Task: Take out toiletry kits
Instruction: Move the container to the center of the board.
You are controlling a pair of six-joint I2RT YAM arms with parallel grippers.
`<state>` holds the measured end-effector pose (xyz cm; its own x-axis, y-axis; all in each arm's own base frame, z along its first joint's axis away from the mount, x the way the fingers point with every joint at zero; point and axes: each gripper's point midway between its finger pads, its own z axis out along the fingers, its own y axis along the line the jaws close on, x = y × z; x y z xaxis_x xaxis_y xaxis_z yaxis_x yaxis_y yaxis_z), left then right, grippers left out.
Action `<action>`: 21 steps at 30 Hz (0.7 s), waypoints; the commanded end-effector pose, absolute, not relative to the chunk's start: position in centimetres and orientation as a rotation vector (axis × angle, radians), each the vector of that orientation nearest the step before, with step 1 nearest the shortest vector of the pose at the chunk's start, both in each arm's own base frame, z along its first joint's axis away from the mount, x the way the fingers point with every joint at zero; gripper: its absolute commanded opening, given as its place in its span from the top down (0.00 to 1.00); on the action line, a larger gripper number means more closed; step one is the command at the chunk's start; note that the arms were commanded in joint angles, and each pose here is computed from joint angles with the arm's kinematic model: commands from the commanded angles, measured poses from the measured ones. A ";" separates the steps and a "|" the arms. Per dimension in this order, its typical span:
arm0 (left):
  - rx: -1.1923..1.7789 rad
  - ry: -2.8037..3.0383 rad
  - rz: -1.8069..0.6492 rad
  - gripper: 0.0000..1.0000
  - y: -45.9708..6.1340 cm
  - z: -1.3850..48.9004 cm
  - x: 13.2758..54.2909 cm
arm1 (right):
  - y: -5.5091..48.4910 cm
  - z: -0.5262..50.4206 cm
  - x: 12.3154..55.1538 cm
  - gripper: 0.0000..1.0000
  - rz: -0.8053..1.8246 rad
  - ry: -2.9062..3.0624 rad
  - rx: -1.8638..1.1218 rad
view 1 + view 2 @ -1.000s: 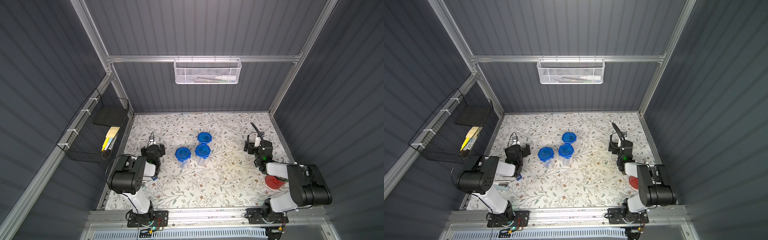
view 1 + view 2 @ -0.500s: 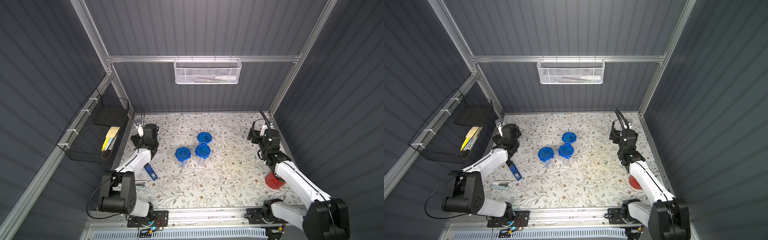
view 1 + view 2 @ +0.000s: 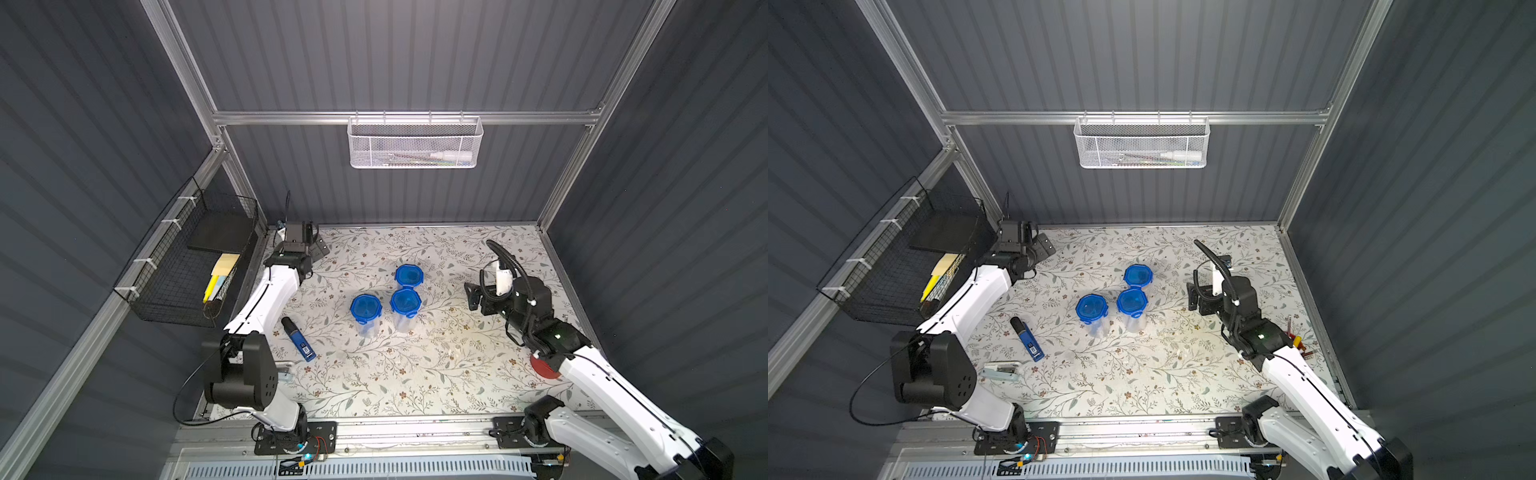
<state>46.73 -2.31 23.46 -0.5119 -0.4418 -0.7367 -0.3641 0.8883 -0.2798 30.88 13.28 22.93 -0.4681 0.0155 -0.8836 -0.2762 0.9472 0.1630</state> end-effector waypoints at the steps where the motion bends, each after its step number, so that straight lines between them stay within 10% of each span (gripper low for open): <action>1: -0.404 2.235 -0.309 0.00 -7.7 25.4 46.6 | 16.4 22.3 30.3 0.01 0.536 2.111 -0.246; 8: -0.118 2.382 -0.494 0.02 -17.5 22.9 43.7 | 19.8 19.7 30.7 0.01 0.690 2.258 -0.327; 21: -0.220 2.440 -0.463 0.11 -15.2 20.1 41.3 | 25.8 19.2 35.4 0.01 0.381 2.388 -0.518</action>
<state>41.77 -15.80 18.76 -0.7942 -0.2406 -0.5580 -0.0359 0.9352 -0.3522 35.30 25.37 20.32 -0.6970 -0.1988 -0.6890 -0.4534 0.8665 0.2087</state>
